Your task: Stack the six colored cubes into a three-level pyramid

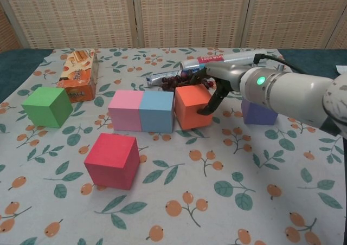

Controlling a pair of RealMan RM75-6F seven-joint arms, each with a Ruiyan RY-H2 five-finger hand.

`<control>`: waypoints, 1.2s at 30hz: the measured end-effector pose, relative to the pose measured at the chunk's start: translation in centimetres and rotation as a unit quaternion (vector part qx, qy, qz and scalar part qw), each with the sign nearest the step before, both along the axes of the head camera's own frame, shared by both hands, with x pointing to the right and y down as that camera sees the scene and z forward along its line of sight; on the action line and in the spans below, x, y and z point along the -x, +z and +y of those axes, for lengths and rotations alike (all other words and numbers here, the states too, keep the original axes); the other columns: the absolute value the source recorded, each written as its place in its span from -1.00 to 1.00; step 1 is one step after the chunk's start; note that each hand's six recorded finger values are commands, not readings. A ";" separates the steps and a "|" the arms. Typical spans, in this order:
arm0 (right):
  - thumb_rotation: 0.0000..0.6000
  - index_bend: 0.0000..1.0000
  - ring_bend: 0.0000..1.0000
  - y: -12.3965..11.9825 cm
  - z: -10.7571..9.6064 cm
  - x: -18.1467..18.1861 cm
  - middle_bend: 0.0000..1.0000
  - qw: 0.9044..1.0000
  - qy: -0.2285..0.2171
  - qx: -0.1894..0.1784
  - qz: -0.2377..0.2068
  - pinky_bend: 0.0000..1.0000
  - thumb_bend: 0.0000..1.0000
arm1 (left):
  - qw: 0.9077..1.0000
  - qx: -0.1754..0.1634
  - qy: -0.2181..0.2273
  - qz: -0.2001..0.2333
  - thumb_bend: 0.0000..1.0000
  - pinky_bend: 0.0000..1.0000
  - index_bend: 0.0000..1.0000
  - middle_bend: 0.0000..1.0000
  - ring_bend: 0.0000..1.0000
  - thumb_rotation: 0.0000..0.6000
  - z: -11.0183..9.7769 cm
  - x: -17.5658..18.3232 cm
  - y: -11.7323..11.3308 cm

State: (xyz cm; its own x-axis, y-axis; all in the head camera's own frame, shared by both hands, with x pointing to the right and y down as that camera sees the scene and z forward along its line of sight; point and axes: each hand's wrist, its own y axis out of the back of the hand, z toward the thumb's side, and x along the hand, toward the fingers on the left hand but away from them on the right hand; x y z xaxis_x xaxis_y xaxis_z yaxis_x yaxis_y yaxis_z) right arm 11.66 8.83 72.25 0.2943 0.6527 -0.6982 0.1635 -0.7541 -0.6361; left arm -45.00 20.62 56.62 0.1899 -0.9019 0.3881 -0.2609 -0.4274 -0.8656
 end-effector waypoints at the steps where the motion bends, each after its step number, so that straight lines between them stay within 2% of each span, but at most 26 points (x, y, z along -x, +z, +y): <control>1: 1.00 -0.09 -1.00 0.1 0.1 0.2 -0.77 1.000 0.001 0.000 0.002 -1.00 -0.58 | 1.000 0.000 0.000 0.001 -0.37 -0.96 -0.81 -1.00 -1.00 1.00 0.0 0.0 0.0; 5: 1.00 -0.18 -1.00 0.2 0.2 0.5 -0.77 1.000 0.004 0.001 0.004 -1.00 -0.58 | 1.000 0.000 0.000 0.002 -0.37 -0.96 -0.81 -1.00 -1.00 1.00 0.0 0.1 0.1; 9: 1.00 -0.41 -1.00 0.4 0.3 0.6 -0.78 1.000 0.006 0.005 0.011 -1.00 -0.58 | 1.000 0.001 -0.001 0.003 -0.37 -0.96 -0.81 -1.00 -1.00 1.00 0.0 0.2 0.2; 22: 1.00 -0.97 -1.00 0.2 0.6 1.1 -0.89 1.000 0.006 0.005 0.003 -1.00 -0.58 | 1.000 0.002 0.001 0.004 -0.37 -0.96 -0.82 -1.00 -1.00 1.00 0.1 0.1 0.3; 30: 1.00 -1.00 -1.00 -1.9 0.3 -0.3 -1.00 1.000 -0.011 -0.001 -0.002 -1.00 -0.59 | 1.000 0.005 -0.006 0.001 -0.37 -0.96 -0.82 -1.00 -1.00 1.00 0.4 0.5 0.2; 36: 1.00 -1.00 -1.00 -4.5 -1.8 -3.9 -1.00 0.999 -0.011 -0.027 0.017 -1.00 -0.74 | 1.000 0.005 -0.009 -0.002 -0.37 -0.96 -0.83 -1.00 -1.00 1.00 0.4 0.6 0.1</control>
